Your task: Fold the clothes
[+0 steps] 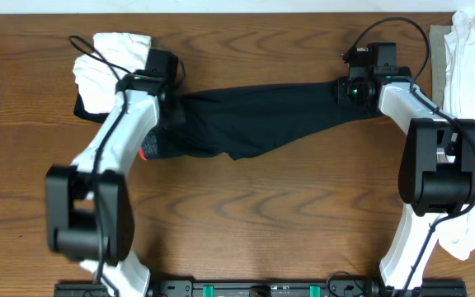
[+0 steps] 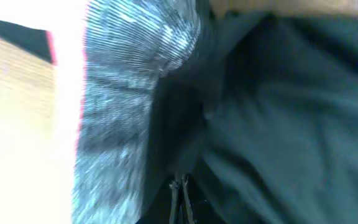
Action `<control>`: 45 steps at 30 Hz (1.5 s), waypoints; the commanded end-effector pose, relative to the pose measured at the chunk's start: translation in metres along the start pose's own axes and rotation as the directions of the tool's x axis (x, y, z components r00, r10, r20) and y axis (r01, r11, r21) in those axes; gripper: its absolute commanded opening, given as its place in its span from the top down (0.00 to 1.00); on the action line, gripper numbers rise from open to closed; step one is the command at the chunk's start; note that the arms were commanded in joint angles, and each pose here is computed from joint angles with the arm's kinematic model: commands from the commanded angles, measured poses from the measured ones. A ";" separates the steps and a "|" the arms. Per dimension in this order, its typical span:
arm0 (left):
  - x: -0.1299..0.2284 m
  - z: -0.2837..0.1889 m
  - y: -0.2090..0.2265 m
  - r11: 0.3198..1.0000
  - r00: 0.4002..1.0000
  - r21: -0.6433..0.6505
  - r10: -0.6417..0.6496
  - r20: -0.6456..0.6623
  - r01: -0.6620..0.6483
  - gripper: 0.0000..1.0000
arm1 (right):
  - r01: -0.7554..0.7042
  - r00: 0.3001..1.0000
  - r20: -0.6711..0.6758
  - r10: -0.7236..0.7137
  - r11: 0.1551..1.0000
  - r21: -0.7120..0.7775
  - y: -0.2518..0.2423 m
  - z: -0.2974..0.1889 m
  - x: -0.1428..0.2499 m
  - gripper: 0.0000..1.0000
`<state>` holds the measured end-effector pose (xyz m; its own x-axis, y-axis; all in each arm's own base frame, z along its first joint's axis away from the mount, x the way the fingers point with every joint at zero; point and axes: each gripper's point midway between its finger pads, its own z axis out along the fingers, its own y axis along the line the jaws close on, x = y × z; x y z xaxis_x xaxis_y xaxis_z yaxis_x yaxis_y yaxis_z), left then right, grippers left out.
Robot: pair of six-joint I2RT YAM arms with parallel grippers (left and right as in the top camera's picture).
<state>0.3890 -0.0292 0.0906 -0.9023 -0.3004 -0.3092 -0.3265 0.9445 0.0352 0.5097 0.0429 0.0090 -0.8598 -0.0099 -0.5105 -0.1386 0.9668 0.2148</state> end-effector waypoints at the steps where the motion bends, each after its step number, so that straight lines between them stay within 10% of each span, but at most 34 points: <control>1: -0.012 -0.051 0.011 0.997 0.992 0.027 -0.081 0.096 0.078 0.94 | 0.012 1.000 0.010 -0.011 0.999 -0.042 0.014 -0.006 -0.004 0.76; 31: 0.079 0.074 0.047 0.964 0.933 -0.259 -0.144 -0.330 0.058 0.94 | -0.020 0.997 -0.072 0.017 0.999 -0.036 0.012 -0.007 0.016 0.75; 45: 0.019 -0.003 0.034 0.985 0.987 -0.093 -0.152 -0.059 0.146 0.94 | -0.022 0.997 -0.078 0.020 0.999 -0.028 0.011 -0.007 0.017 0.74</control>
<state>0.3496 -0.0049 0.0542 -0.8792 -0.4523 -0.1495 -0.4713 0.8717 0.1344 0.4918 0.0478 0.0044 -0.8970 -0.0082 -0.4420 -0.1326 0.9588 0.2512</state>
